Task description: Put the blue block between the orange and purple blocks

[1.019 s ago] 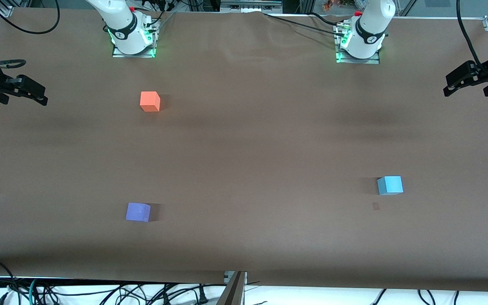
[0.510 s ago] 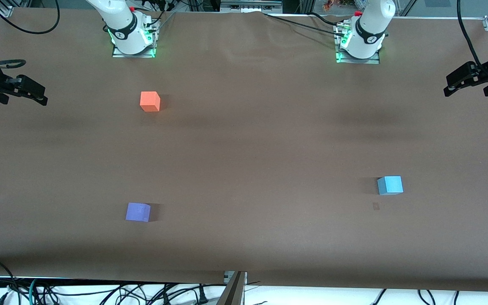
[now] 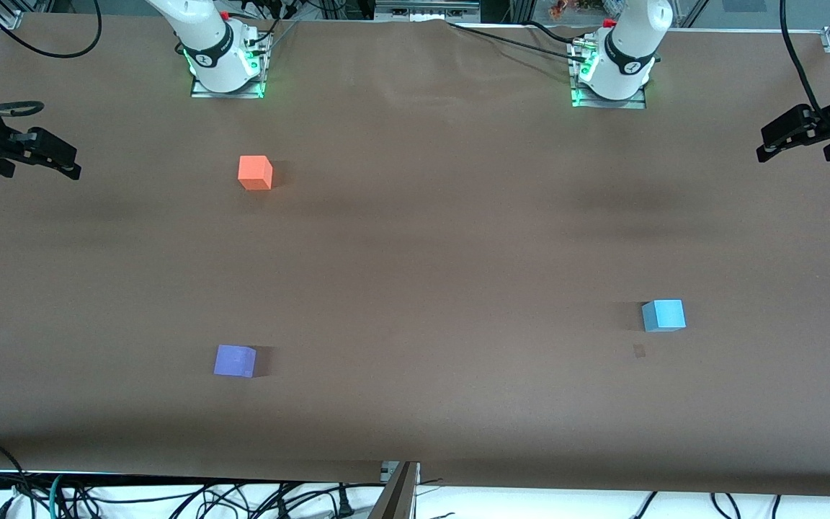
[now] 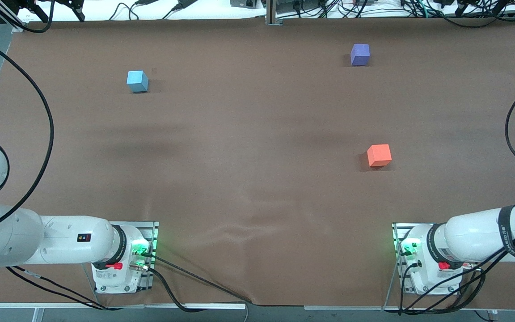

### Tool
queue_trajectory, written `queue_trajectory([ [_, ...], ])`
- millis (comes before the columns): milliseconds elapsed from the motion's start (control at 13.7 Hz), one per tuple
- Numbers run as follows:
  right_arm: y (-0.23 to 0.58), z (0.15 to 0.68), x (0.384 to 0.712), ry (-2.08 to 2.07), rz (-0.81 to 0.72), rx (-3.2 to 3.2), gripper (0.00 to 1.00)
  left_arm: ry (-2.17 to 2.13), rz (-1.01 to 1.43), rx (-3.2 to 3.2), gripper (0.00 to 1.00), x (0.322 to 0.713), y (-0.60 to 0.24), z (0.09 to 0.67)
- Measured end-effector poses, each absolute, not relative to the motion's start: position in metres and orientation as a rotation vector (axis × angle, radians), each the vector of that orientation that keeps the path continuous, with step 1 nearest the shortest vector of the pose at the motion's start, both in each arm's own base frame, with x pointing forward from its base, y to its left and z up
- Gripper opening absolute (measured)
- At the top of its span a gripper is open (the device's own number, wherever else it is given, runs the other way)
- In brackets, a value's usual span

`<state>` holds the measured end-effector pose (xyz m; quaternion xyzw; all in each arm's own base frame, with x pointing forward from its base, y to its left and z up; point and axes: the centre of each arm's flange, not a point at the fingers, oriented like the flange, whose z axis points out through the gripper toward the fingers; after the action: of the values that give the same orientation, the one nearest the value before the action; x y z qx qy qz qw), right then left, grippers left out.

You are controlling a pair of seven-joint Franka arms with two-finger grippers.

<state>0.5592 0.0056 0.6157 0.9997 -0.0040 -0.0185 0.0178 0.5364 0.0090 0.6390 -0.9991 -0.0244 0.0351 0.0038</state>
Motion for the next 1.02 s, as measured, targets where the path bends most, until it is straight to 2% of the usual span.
queue_trajectory([
  [1019,0.005,0.616,0.559,-0.013,-0.057,3.106,1.0,-0.208,0.166,-3.118,1.0,0.549,0.006,0.617],
])
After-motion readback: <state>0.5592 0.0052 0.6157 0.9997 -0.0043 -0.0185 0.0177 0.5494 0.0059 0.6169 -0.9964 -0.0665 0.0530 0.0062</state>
